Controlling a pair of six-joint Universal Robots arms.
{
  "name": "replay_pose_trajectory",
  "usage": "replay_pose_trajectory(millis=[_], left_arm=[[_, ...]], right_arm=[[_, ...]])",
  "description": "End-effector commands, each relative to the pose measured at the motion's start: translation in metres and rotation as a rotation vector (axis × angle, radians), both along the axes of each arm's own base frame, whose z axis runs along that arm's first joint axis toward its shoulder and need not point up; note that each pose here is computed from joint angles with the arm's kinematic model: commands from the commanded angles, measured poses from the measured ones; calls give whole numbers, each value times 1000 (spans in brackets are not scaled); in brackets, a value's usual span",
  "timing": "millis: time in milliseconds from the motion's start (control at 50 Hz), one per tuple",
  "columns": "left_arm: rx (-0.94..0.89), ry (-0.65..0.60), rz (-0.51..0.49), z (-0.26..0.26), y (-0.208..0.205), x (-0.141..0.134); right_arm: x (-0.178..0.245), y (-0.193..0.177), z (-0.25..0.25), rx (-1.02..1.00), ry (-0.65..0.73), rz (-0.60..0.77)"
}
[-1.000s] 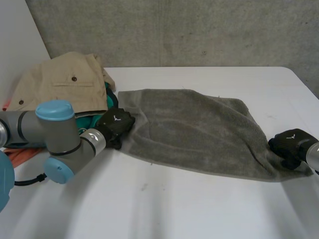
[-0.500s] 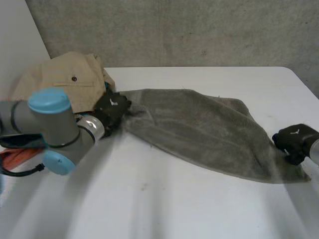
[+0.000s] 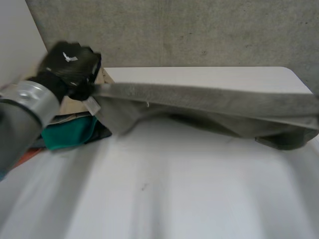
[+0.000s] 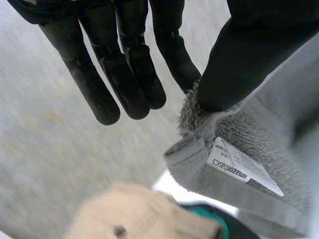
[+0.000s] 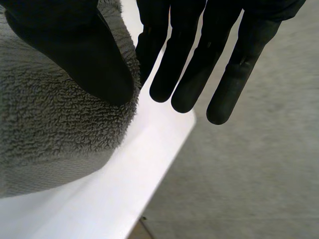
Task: Fold the laundry.
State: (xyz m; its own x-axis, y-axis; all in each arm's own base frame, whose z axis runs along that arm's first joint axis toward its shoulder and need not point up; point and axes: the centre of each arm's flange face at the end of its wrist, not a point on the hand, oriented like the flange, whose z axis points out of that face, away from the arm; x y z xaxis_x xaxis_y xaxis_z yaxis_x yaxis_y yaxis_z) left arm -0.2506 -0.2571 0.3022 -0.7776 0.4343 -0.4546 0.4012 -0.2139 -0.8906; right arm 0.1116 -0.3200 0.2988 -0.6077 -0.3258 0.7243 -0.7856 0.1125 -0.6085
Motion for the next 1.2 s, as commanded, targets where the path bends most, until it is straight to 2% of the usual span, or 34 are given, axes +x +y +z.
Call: replay_pose_trajectory(millis=[20,80,100,140,180,200,260,280,340,380,520,640,680,760,860,960,1080,1200], left_arm=[[78,-88,37,-64,-72,-27],[-49,-74,42,-57,-108,-42],[-98,-58,41,-52,-116,-47],[-267,15,40,-21,-132,-59],[-385,67,40,2,-137,-64],[-521,129,42,28,-140,-68],[-686,213,51,58,-140,-70],[-769,263,54,76,-135,-70],[-785,291,78,86,-131,-67],[-751,281,82,80,-130,-68],[-422,130,63,-5,-119,-66],[-178,60,-5,-82,-93,-64],[-140,49,-20,-95,-88,-64],[-65,19,-36,-121,-77,-65],[-9,-2,-32,-131,-69,-60],[-16,13,-30,-109,-60,-54],[-2,46,-39,-99,-49,-51],[5,60,-40,-96,-46,-49]], right_arm=[[25,-48,-50,6,56,-41],[32,-72,-43,-115,72,-78],[39,-87,-32,-221,64,-90],[46,-100,-18,-344,44,-92],[54,-115,12,-560,-23,-87],[56,-118,22,-631,-56,-85],[55,-126,58,-874,-187,-83],[55,-126,65,-916,-209,-80],[57,-125,72,-942,-238,-59],[58,-125,71,-924,-236,-51],[61,-121,21,-597,-192,7],[64,-118,-67,-217,-168,30],[65,-117,-103,-90,-163,34],[62,-113,-143,54,-161,24],[36,-119,-145,83,-226,-60],[15,-117,-121,73,-331,-106],[4,-81,-101,146,-371,-18],[6,-50,-122,240,-314,108]])
